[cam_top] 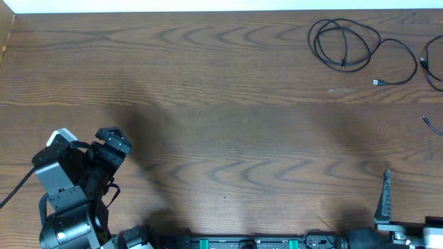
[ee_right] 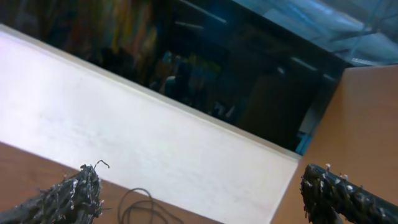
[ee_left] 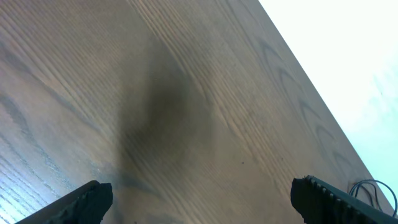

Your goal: Untangle cables

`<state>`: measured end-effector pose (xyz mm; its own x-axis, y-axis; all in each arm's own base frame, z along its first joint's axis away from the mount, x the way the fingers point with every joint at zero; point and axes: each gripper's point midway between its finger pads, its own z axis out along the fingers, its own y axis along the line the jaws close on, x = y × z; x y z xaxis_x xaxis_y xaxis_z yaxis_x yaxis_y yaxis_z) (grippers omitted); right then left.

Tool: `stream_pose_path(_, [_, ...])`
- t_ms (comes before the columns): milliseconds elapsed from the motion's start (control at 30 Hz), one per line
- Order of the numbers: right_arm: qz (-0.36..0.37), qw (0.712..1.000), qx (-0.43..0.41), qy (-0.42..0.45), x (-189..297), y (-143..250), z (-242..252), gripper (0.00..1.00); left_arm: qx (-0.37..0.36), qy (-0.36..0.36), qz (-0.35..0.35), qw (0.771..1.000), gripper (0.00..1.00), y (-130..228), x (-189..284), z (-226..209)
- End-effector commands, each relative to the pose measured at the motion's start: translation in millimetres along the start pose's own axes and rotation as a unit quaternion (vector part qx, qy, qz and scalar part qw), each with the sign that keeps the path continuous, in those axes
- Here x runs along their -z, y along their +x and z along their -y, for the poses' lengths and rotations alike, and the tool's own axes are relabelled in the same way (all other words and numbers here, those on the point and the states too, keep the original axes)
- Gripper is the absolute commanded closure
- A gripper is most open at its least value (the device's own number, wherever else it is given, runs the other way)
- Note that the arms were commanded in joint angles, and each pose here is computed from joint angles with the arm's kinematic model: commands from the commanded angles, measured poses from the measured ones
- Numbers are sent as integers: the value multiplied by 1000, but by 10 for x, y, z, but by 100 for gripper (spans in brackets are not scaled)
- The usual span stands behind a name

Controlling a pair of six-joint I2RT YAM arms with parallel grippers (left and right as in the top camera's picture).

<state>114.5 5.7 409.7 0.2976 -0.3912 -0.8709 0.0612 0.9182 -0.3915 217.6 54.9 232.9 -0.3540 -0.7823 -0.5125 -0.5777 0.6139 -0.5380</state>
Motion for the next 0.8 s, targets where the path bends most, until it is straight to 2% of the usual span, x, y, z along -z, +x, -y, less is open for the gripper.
stream_pose_path(0, [3, 1000, -10, -25, -19, 14, -98, 1, 1, 4, 13, 1000, 4, -74, 63, 44])
stream_pose_path(167, [-8, 998, -44, -39, -83, 134, -189, 1, 1, 4, 13, 1000, 4, -74, 63, 44])
stream_pose_path(300, [-18, 995, -94, -41, -223, 338, -289, 1, 1, 4, 13, 1000, 4, -74, 63, 44])
stream_pose_path(533, [-3, 991, -132, -35, -517, 752, -494, 1, 1, 4, 13, 1000, 4, -74, 63, 44])
stream_pose_path(633, [-9, 991, -132, -33, -581, 999, -596, 1, 1, 4, 13, 1000, 4, -74, 63, 44])
stream_pose_path(667, [-30, 991, -130, -22, -613, 1217, -631, 1, 1, 4, 13, 1000, 4, -74, 63, 44])
stream_pose_path(767, [-70, 990, -124, 7, -626, 1558, -617, 1, 1, 4, 13, 1000, 4, -74, 63, 44])
